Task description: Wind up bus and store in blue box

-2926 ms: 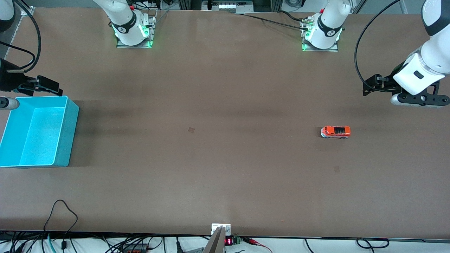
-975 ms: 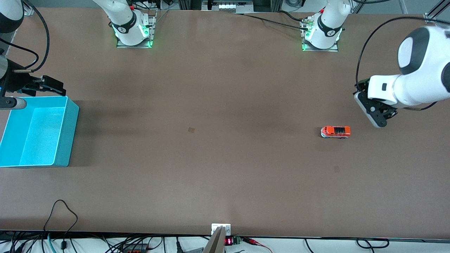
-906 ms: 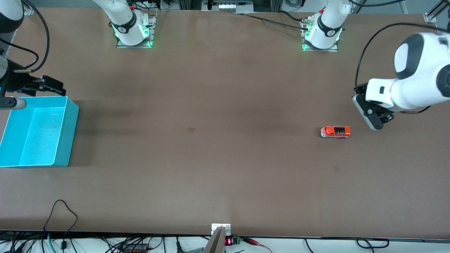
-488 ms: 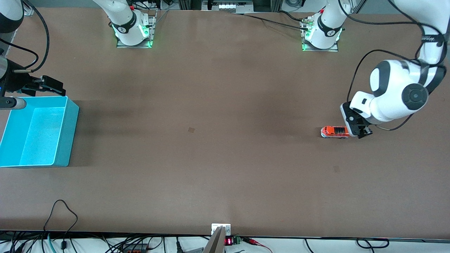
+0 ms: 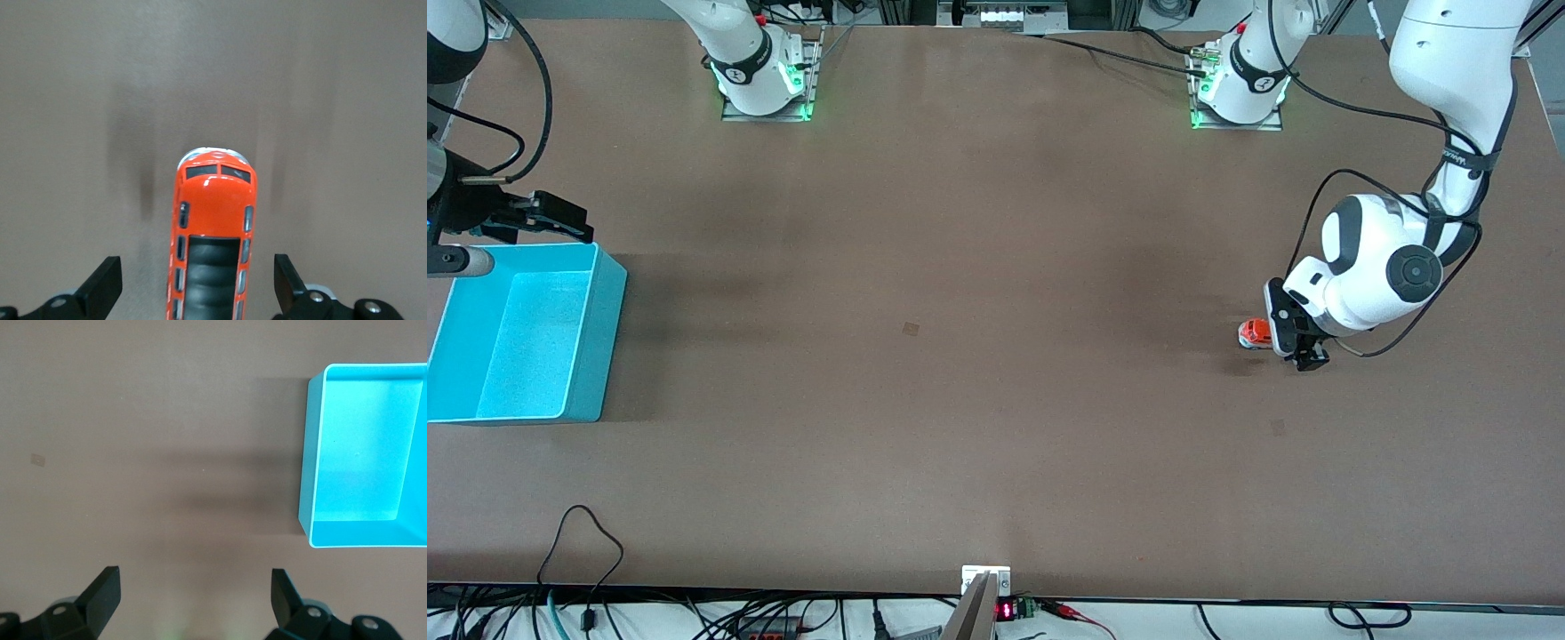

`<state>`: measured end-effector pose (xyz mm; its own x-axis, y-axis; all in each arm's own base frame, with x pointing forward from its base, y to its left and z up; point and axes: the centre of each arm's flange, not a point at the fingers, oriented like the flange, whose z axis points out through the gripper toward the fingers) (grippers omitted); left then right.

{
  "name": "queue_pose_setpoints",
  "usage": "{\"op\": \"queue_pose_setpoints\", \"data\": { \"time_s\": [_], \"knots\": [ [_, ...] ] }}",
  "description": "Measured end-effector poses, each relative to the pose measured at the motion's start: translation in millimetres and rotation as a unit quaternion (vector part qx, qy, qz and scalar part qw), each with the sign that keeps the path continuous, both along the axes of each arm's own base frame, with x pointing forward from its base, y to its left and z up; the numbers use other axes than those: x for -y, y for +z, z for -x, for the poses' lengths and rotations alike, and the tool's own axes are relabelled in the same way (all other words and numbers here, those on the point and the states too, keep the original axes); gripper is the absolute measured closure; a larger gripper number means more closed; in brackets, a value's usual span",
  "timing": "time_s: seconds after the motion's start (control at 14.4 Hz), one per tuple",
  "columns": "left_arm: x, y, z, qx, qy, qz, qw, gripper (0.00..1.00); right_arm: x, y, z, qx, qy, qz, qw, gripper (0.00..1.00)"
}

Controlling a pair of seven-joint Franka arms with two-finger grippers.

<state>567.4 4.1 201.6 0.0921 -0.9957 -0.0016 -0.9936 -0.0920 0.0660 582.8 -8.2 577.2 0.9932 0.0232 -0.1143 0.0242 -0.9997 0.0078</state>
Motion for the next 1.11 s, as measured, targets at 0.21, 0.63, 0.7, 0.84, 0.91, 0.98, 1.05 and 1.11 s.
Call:
{"op": "queue_pose_setpoints", "data": {
  "time_s": [0.21, 0.63, 0.7, 0.84, 0.91, 0.98, 1.05, 1.11],
  "knots": [
    [0.5, -13.1, 12.7, 0.012, -0.003, 0.0, 1.0, 0.08, -0.9, 0.0, 0.0, 0.0, -0.008, -0.003, 1.0, 0.0],
    [3.4, -10.6, 13.0, 0.018, -0.008, 0.001, 1.0, 0.47, -2.2, 0.0, 0.0, 0.0, -0.027, -0.007, 1.0, 0.0],
    [3.4, -10.7, 13.1, 0.017, -0.009, 0.001, 1.0, 0.47, -2.2, 0.0, 0.0, 0.0, -0.027, -0.007, 1.0, 0.0],
    [3.4, -10.8, 13.2, 0.017, -0.009, 0.001, 1.0, 0.47, -2.2, 0.0, 0.0, 0.0, -0.028, -0.007, 1.0, 0.0],
    [3.1, -10.9, 13.4, 0.017, -0.009, 0.001, 1.0, 0.47, -2.2, 0.0, 0.0, 0.0, -0.028, -0.007, 1.0, 0.0],
    [2.5, -10.9, 13.4, 0.017, -0.009, 0.001, 1.0, 0.47, -2.2, 0.0, 0.0, 0.0, -0.028, -0.007, 1.0, 0.0],
    [0.3, -11.0, 13.5, 0.017, -0.007, 0.001, 1.0, 0.47, -2.2, 0.0, 0.0, 0.0, -0.029, -0.007, 1.0, 0.0],
    [-4.5, -11.1, 13.6, 0.017, -0.007, 0.001, 1.0, 0.47, -2.2, 0.0, 0.0, 0.0, -0.029, -0.007, 1.0, 0.0]
  ]
}}
